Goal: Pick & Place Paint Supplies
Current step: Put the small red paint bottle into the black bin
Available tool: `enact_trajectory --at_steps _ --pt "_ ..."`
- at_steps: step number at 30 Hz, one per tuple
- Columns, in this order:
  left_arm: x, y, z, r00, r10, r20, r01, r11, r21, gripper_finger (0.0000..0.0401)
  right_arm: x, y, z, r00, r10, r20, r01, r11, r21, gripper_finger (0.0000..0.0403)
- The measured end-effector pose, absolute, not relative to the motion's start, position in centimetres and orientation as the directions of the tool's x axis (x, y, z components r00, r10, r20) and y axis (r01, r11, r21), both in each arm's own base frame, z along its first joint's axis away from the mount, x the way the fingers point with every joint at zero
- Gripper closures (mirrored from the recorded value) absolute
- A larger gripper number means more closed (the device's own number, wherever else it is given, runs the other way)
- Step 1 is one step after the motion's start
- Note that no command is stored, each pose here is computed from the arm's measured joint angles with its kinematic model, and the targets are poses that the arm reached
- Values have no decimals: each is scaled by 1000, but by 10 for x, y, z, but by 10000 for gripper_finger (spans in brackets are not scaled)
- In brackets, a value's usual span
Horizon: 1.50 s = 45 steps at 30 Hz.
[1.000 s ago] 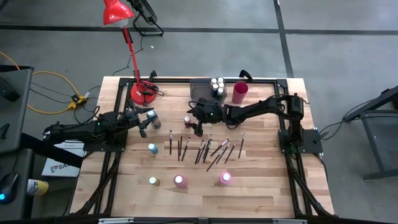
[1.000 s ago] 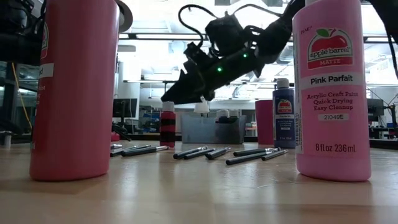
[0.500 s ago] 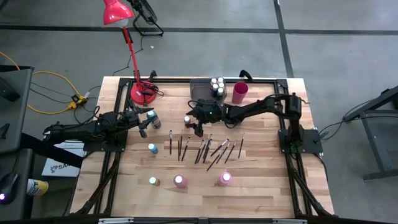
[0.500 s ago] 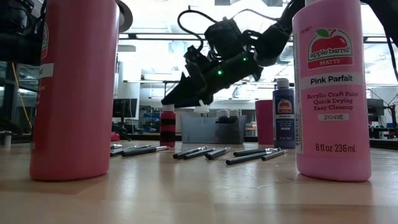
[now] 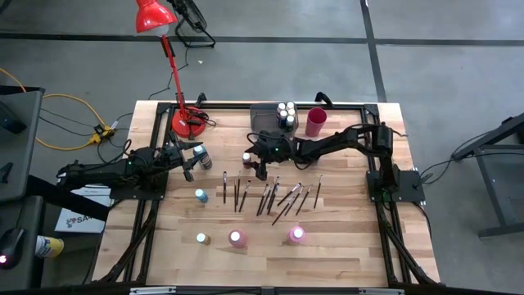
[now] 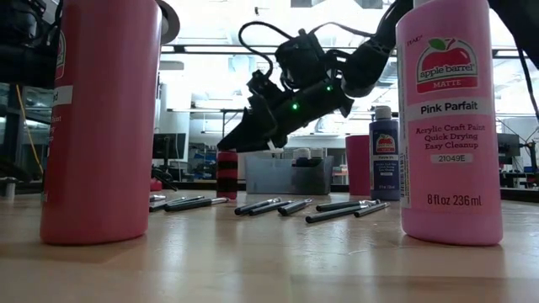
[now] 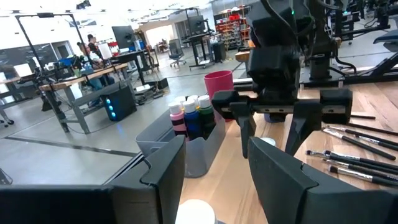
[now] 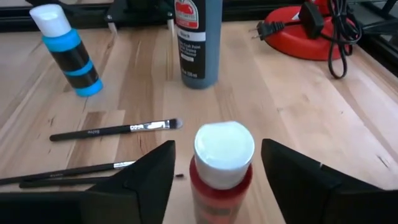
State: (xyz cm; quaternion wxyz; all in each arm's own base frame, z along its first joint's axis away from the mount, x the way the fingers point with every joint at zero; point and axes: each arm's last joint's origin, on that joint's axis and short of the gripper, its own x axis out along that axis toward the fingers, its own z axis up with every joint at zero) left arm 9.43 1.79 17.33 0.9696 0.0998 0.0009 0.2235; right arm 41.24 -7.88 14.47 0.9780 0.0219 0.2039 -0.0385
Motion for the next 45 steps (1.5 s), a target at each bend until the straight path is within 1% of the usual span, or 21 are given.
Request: enact_trajectory --at_steps 10,13,15,18,20,23,27,30,32,37,40,45 --pt "94 18 173 900 434 43 -433 880 194 230 413 -79 146 919 -64 -388 79 997 25 273" --pt "94 18 173 900 434 43 -433 880 194 230 413 -78 146 922 -40 -386 58 998 34 291" --pt "94 18 173 900 434 43 -433 880 194 230 413 -78 148 923 -37 -383 56 998 40 291" --pt "94 18 173 900 434 43 -433 880 194 230 411 -79 159 928 -76 -365 110 991 73 291" --pt "94 18 173 900 434 43 -433 880 194 230 407 -81 174 927 -135 -350 170 983 72 285" --pt "94 18 173 900 433 43 -433 880 194 230 396 -89 196 899 -257 -354 287 957 33 283" --pt "94 18 173 900 433 43 -433 880 194 230 377 -103 222 817 -448 -364 487 873 18 290" --pt "94 18 173 900 434 43 -433 880 194 230 363 -115 233 738 -549 -392 616 786 57 285" --pt "94 18 173 900 433 42 -433 880 194 230 357 -123 236 700 -595 -395 673 735 86 279" --pt "94 18 173 900 433 42 -433 880 194 230 350 -137 235 665 -617 -421 717 686 128 285" --pt "94 18 173 900 434 41 -433 880 195 230 348 -140 227 645 -617 -450 726 678 112 287" --pt "94 18 173 900 434 41 -433 880 195 230 339 -142 212 601 -639 -481 756 650 81 278"
